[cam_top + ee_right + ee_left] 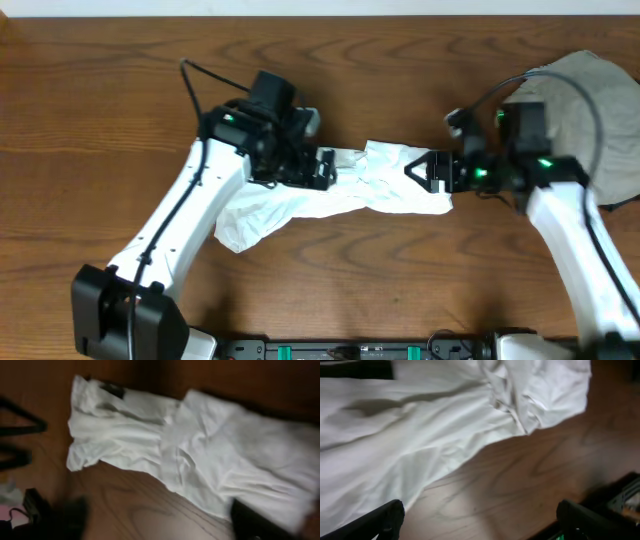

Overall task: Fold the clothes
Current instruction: 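Release the left end and retract both grippers outward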

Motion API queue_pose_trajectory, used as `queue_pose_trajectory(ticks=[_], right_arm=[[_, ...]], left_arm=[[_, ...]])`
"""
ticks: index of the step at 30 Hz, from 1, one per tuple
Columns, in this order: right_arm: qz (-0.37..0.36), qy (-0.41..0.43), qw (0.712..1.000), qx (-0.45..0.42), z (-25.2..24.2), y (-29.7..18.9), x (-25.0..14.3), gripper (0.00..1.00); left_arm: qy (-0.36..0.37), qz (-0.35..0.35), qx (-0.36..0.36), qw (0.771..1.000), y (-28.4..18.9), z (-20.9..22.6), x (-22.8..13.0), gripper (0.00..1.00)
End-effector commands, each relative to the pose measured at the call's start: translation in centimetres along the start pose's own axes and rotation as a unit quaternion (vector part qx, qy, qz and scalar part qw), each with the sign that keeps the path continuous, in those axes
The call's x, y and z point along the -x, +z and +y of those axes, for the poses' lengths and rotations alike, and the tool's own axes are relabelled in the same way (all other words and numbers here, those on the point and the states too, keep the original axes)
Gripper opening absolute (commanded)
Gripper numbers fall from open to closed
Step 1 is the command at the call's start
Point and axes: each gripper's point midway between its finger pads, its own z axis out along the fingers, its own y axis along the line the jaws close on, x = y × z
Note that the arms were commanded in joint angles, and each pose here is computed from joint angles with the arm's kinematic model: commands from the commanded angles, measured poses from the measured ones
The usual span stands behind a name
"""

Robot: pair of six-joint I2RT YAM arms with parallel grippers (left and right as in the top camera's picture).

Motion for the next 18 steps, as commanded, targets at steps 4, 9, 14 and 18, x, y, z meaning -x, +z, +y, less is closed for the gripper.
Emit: queue_pose_trajectory(ticks=[4,9,14,18], right_arm=[[-0.021,0.001,0.999,-0.047,0.9,-3.6,-1.0,0.99],[-0.008,0.022,0.999,-0.047,1.2,-4.1,-2.1,0.99],[0.003,0.030,0.998,-0.048,1.2,-4.1,-2.7,0.99],[0.009,0.034,0.998,-0.048,1.2,-4.1,-3.0,0.99]], left_arm=[[-0.078,-0.027,0.016,0.996,-2.8,5.0,0.9,0.99],[-0.127,-0.042,0.030,0.991,-4.7,9.7,0.8,0.99],[-0.145,-0.031,0.036,0.988,-4.3,13.4,-1.2,0.99],[-0.155,-0.042,-0.027,0.987,-2.5,14.5,-2.4,0.98]])
